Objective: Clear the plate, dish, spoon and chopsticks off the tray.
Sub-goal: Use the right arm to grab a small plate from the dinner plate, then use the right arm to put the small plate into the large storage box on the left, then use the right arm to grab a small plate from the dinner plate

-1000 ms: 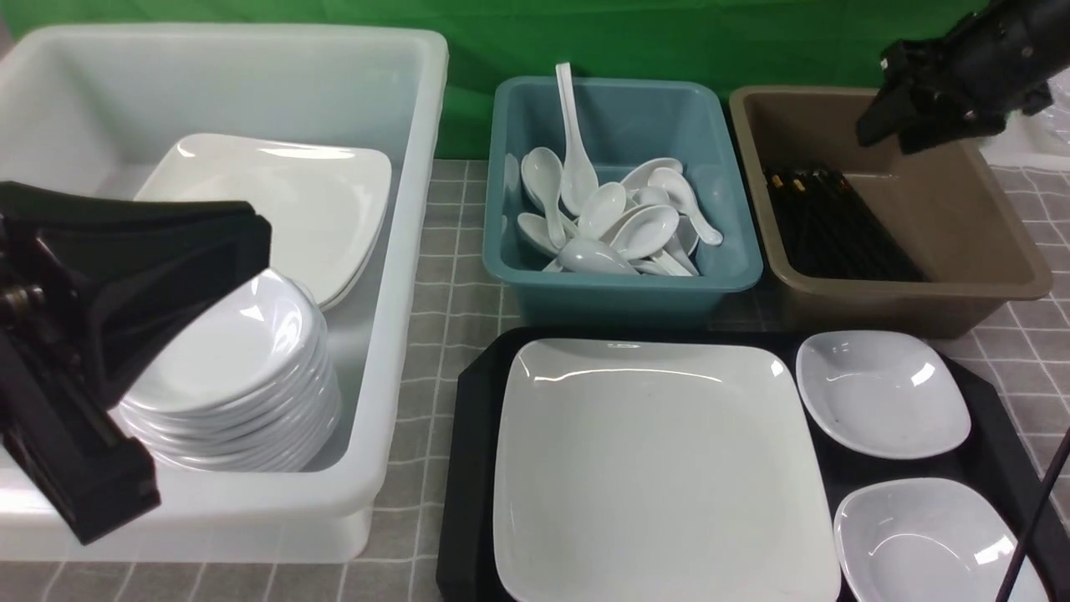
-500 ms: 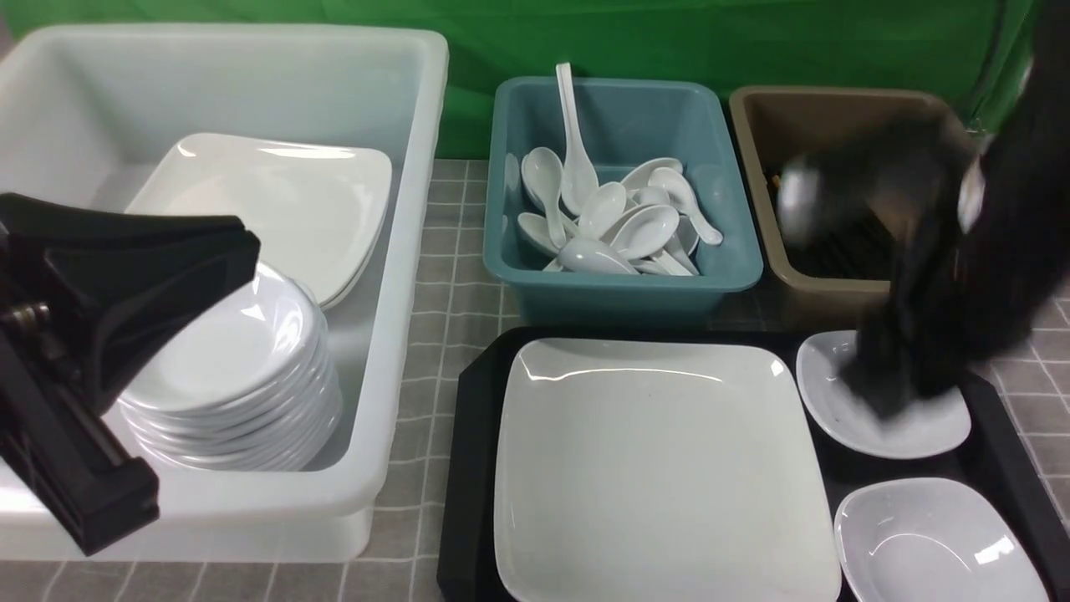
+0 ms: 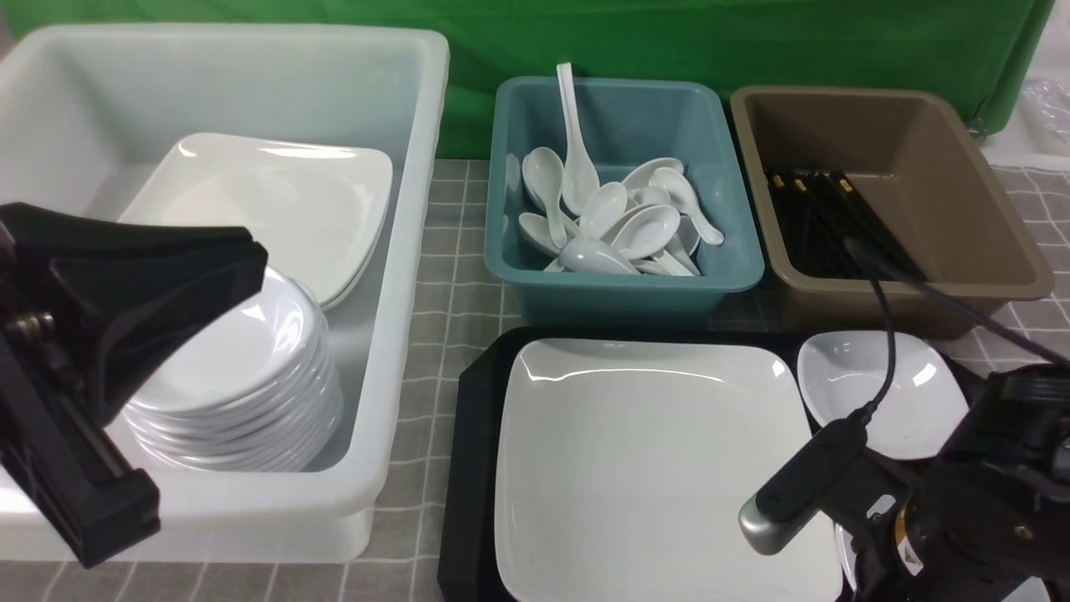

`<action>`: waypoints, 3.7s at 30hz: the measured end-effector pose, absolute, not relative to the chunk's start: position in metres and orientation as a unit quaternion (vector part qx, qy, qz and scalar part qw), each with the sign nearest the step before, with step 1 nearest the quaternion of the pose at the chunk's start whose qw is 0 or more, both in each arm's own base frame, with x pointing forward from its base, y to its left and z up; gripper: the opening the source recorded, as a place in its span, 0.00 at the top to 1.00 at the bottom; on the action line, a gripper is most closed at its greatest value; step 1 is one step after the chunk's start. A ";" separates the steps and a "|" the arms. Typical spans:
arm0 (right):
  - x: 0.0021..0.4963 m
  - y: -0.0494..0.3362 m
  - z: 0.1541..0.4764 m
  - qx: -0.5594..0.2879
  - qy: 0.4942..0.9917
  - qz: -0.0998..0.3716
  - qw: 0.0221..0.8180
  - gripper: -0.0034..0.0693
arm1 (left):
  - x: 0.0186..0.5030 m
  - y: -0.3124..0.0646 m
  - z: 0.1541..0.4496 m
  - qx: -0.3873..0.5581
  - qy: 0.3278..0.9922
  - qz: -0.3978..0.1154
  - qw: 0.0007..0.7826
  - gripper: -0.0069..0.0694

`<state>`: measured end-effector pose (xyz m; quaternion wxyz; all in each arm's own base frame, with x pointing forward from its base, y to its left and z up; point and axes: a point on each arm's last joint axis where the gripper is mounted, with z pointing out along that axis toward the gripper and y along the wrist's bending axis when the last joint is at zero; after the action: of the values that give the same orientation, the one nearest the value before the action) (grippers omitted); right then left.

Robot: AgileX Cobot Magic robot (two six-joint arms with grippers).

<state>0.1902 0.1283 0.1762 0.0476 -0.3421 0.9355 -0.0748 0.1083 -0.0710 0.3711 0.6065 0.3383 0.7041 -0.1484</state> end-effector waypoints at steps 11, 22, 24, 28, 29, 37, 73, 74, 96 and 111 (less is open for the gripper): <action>0.198 0.131 0.156 -0.361 0.927 -0.096 0.030 0.35 | 0.108 -0.072 0.370 0.340 0.706 -0.154 0.602 0.90; 0.198 0.124 0.158 -0.374 0.918 -0.131 0.013 0.66 | 0.107 -0.072 0.369 0.344 0.708 -0.156 0.597 0.90; 0.197 0.124 0.161 -0.372 0.919 -0.132 0.014 0.67 | 0.107 -0.072 0.369 0.344 0.708 -0.156 0.597 0.90; 0.186 0.128 0.196 -0.345 0.927 -0.142 0.021 0.83 | 0.107 -0.072 0.369 0.345 0.708 -0.156 0.597 0.90; 0.183 0.129 0.205 -0.339 0.930 -0.139 0.023 0.86 | 0.107 -0.072 0.369 0.345 0.708 -0.156 0.597 0.90; 0.182 0.192 0.342 -0.380 0.892 -0.026 0.242 0.87 | 0.094 -0.058 0.373 0.297 0.733 -0.133 0.597 0.90; 0.232 0.446 0.307 -0.650 0.679 0.005 0.341 0.16 | -0.006 0.010 0.363 0.130 0.757 -0.067 0.637 0.90; 0.224 0.438 0.319 -0.652 0.684 -0.005 0.327 0.07 | -0.002 0.004 0.364 0.149 0.755 -0.078 0.633 0.90; 0.271 0.131 0.281 -0.377 0.908 -0.139 0.122 0.55 | 0.058 -0.044 0.372 0.286 0.747 -0.136 0.585 0.90; 0.302 0.094 0.182 -0.388 0.904 -0.094 0.152 0.26 | 0.058 -0.044 0.373 0.290 0.741 -0.133 0.590 0.90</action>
<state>0.3015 0.0937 0.1819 0.1516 -0.3878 0.9043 -0.0936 0.0582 -0.0437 0.3725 0.5905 0.2897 0.7415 -0.1329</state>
